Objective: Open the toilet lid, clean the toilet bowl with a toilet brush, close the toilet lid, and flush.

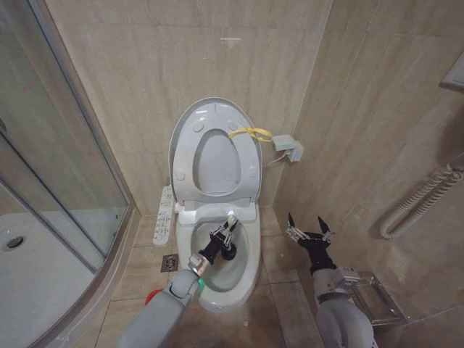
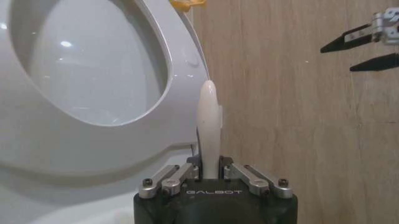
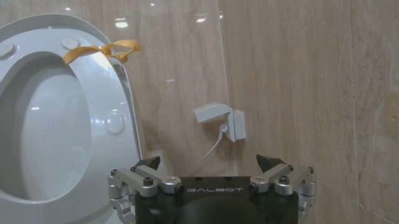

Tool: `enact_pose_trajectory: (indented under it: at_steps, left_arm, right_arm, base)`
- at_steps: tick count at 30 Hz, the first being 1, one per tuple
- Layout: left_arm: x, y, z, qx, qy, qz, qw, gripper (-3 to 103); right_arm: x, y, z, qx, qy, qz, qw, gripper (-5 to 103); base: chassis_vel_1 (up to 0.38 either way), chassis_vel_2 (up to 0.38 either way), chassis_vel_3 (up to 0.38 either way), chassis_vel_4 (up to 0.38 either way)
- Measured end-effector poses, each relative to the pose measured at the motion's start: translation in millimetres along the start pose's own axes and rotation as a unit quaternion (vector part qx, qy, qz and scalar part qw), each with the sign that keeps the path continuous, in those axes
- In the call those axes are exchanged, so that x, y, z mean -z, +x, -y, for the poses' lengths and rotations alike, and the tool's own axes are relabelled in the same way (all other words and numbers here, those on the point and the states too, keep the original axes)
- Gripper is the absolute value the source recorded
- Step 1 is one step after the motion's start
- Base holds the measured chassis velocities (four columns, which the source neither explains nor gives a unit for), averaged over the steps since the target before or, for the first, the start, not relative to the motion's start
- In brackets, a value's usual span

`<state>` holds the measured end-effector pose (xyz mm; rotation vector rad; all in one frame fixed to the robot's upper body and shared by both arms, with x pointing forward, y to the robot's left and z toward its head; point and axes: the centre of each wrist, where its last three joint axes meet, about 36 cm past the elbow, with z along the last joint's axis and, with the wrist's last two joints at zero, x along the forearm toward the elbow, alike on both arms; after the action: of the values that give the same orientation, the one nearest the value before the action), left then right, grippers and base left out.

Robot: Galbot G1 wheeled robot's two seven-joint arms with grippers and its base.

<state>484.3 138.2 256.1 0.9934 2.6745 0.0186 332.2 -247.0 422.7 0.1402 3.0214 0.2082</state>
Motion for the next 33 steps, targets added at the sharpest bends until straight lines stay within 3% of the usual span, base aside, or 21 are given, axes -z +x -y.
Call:
enact_pose_trajectory:
  at_steps: [11,18,27,33]
  left_arm:
    - [3,51,24.8,0.02,0.016,-0.005,0.9997,17]
    - [9,70,28.7,0.024,0.014,-0.004,0.9996,17]
    - [41,30,15.6,0.029,-0.008,0.039,0.9988,17]
    - [61,4,27.5,0.012,-0.005,0.066,0.9977,17]
  right_arm:
    - [0,0,0,0.0,0.0,0.0,1.0,100]
    - [0,0,0,0.0,0.0,0.0,1.0,100]
    - [0,0,0,0.0,0.0,0.0,1.0,100]
    - [0,0,0,0.0,0.0,0.0,1.0,100]
  base:
    - [0.0,0.0,0.0,0.0]
    - [0.0,0.0,0.0,0.0]
    - [0.0,0.0,0.0,0.0]
    - [0.0,0.0,0.0,0.0]
